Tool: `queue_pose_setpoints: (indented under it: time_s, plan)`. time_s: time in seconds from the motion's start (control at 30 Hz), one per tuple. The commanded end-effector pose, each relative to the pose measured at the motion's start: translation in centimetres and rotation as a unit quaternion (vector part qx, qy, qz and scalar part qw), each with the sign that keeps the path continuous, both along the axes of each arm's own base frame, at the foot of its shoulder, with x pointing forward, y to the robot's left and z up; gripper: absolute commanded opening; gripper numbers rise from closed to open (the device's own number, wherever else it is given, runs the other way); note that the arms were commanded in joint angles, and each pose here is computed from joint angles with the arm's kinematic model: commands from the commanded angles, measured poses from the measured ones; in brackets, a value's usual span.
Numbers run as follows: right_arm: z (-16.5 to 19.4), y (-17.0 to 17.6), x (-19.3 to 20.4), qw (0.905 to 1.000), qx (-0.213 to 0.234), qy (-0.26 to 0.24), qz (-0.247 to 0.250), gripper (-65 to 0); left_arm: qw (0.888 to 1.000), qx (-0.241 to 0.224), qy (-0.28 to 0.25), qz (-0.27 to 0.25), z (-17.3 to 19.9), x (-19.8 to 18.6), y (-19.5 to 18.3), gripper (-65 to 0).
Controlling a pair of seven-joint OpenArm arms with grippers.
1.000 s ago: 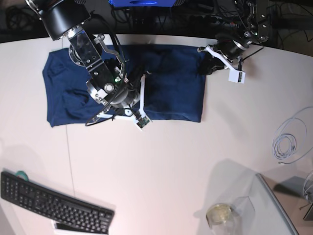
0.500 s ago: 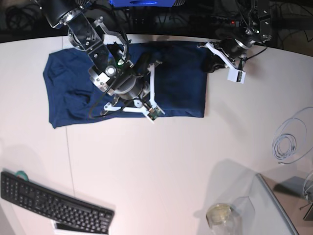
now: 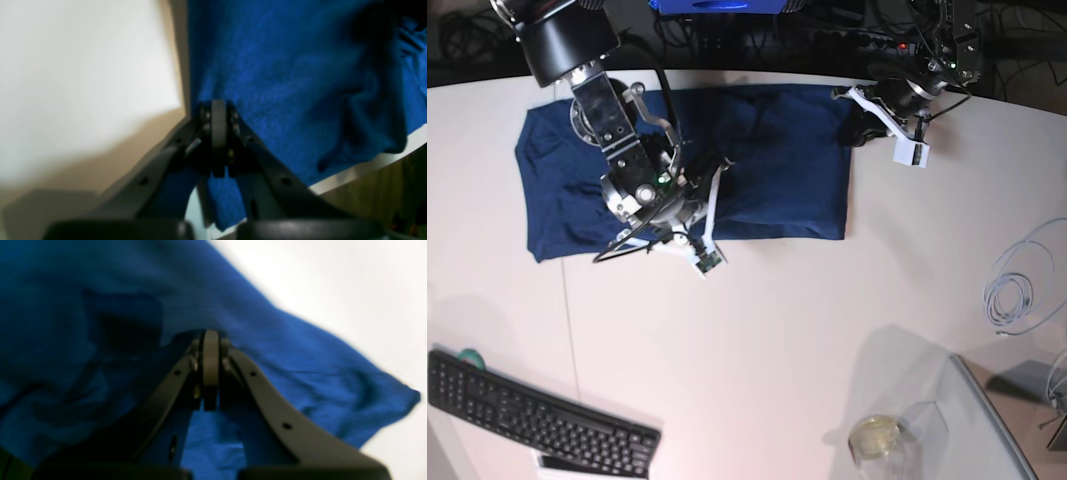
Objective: Layout the t-shirt on the table in an organized manner, then fold the t-shirt properly
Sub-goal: 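Smooth the folded shirt's middle with the right gripper, then move both grippers to the opposite ends of the folded shirt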
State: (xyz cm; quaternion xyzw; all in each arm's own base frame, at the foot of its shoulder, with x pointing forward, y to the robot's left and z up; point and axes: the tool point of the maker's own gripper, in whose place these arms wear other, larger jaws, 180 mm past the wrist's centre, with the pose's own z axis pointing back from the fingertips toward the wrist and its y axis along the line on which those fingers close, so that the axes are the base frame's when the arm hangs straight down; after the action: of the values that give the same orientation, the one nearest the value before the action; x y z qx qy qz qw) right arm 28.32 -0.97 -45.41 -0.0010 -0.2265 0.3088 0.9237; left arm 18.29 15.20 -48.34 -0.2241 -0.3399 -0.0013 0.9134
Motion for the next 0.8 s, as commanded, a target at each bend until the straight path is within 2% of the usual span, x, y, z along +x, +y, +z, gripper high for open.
queue_pose_setpoints:
  time_s: [0.0,0.2,0.37,0.57,0.77]
  plan:
    - [1.2,0.5,1.4,0.9997,0.012,-0.021,-0.001,-65.0,1.000,0.001,-0.007,0.000,0.3,0.2,0.2,-65.0]
    - [4.1,0.0,3.6,0.9974,0.029,-0.064,-0.019,-65.0,1.000,0.005,-0.024,-0.001,1.4,0.7,0.4,-65.0]
    - [7.3,0.2,1.5,0.9924,0.065,-0.100,-0.032,-65.0,0.998,0.017,-0.066,-0.018,4.4,1.3,-0.2,-65.0]
    - [6.0,-1.2,-1.7,0.9946,0.057,-0.080,-0.033,-65.0,0.989,0.010,-0.143,-0.030,9.2,5.6,-2.7,-65.0]
    - [5.0,-2.8,-3.3,0.9965,0.038,-0.067,-0.033,-65.0,0.992,-0.007,-0.116,-0.049,7.8,10.9,-4.5,-65.0]
